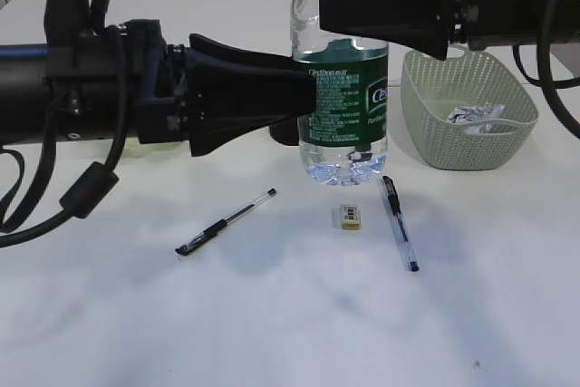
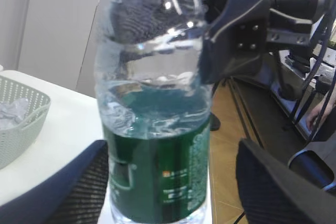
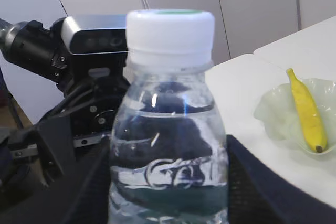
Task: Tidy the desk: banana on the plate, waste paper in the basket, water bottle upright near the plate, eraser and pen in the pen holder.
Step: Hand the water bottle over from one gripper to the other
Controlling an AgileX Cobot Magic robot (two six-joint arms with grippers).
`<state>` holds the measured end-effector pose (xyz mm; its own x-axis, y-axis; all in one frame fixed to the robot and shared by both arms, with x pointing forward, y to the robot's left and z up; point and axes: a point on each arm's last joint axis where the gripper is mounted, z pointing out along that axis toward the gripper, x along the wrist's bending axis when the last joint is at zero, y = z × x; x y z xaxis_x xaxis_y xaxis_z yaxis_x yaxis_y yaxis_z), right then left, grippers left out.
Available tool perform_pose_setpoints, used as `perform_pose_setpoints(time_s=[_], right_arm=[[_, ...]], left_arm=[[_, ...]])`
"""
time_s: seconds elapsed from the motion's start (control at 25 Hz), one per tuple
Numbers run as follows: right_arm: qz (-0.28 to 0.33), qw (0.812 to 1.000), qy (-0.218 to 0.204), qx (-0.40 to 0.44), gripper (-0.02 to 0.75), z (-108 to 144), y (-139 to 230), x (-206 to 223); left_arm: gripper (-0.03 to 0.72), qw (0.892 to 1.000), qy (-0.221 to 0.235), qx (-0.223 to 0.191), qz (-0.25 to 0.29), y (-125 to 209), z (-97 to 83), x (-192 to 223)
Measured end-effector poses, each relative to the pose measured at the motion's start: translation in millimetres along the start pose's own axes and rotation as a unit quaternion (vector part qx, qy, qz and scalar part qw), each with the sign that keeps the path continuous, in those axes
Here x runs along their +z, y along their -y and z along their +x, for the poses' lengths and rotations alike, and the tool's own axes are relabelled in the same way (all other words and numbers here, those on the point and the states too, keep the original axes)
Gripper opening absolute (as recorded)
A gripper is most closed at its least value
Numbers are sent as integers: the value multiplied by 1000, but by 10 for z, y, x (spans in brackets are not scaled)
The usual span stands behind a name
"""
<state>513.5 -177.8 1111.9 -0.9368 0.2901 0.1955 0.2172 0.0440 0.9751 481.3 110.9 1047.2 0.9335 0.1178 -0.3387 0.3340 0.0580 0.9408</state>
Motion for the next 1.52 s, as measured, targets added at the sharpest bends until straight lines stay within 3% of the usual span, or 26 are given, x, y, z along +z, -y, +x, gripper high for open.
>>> perform_pose_setpoints(time_s=[0.52, 1.16, 1.52], right_arm=[[0, 1000, 1, -3, 430, -2, 0, 0], [1, 1000, -1, -4, 430, 2, 1, 0], [1, 1000, -1, -4, 430, 2, 1, 0]], left_arm=[[581, 999, 27, -31, 10, -81, 223, 242], [581, 997, 56, -45, 28, 14, 223, 495], [468, 997, 55, -47, 23, 5, 227, 496]])
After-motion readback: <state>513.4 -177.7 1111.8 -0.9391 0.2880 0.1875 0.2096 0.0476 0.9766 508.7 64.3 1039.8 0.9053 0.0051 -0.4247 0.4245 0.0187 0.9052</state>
